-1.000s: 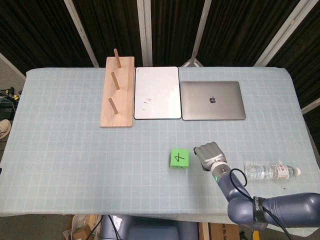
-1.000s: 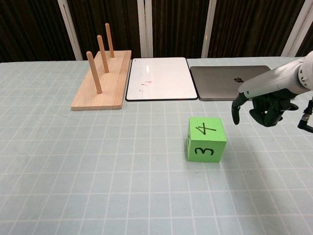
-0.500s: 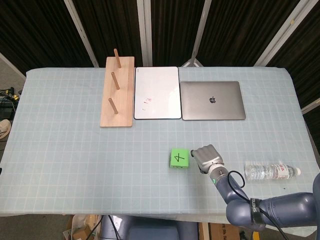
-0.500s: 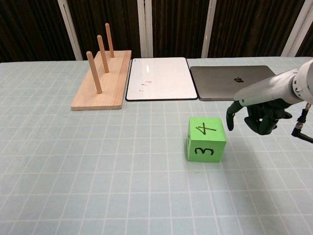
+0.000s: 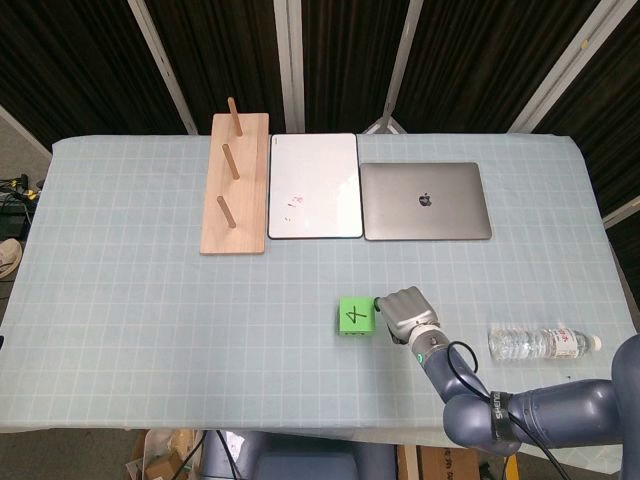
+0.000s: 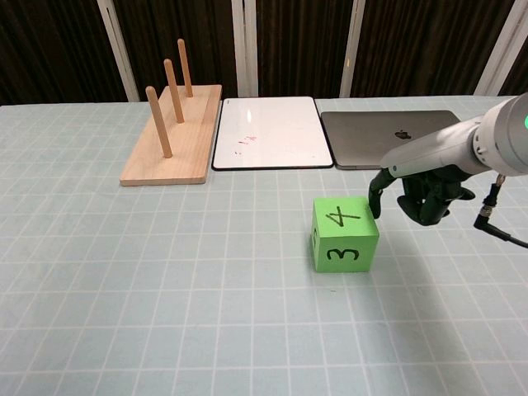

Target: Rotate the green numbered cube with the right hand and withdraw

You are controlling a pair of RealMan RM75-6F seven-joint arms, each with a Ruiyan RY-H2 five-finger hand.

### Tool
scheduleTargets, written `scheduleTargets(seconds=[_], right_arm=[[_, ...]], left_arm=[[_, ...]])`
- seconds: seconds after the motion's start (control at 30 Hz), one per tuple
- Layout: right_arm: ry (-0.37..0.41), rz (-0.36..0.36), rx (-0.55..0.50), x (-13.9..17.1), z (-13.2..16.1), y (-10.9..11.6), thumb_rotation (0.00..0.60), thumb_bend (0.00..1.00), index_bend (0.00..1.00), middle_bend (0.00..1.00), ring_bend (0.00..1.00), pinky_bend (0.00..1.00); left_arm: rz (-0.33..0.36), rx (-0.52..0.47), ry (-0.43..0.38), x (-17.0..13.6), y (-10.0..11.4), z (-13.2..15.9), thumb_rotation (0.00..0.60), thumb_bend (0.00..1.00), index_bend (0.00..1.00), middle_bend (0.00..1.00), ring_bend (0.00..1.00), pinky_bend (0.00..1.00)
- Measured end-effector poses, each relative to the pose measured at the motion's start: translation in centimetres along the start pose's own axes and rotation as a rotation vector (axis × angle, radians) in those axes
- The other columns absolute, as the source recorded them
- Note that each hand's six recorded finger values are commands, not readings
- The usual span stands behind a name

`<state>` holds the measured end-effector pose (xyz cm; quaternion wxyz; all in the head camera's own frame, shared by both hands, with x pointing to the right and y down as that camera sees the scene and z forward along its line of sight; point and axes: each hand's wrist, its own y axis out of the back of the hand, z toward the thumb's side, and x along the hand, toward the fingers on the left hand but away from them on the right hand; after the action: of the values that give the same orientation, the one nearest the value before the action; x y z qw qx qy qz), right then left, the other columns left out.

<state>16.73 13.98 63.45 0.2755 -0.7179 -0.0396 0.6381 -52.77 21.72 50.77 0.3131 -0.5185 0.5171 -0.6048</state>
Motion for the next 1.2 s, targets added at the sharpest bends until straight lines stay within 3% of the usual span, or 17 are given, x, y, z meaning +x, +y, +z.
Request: scheduleTargets(seconds=[1.2], right_arm=[[0.021,-0.011,-0.026,-3.6,4.6,2.0,0.6,0.85,0.27,0.84,0.87,0.76]], left_arm=[[-0.004,-0.003,0.002,0.2,-0.1,0.0,0.6,0.31,0.11,0.0,0.0,0.0]])
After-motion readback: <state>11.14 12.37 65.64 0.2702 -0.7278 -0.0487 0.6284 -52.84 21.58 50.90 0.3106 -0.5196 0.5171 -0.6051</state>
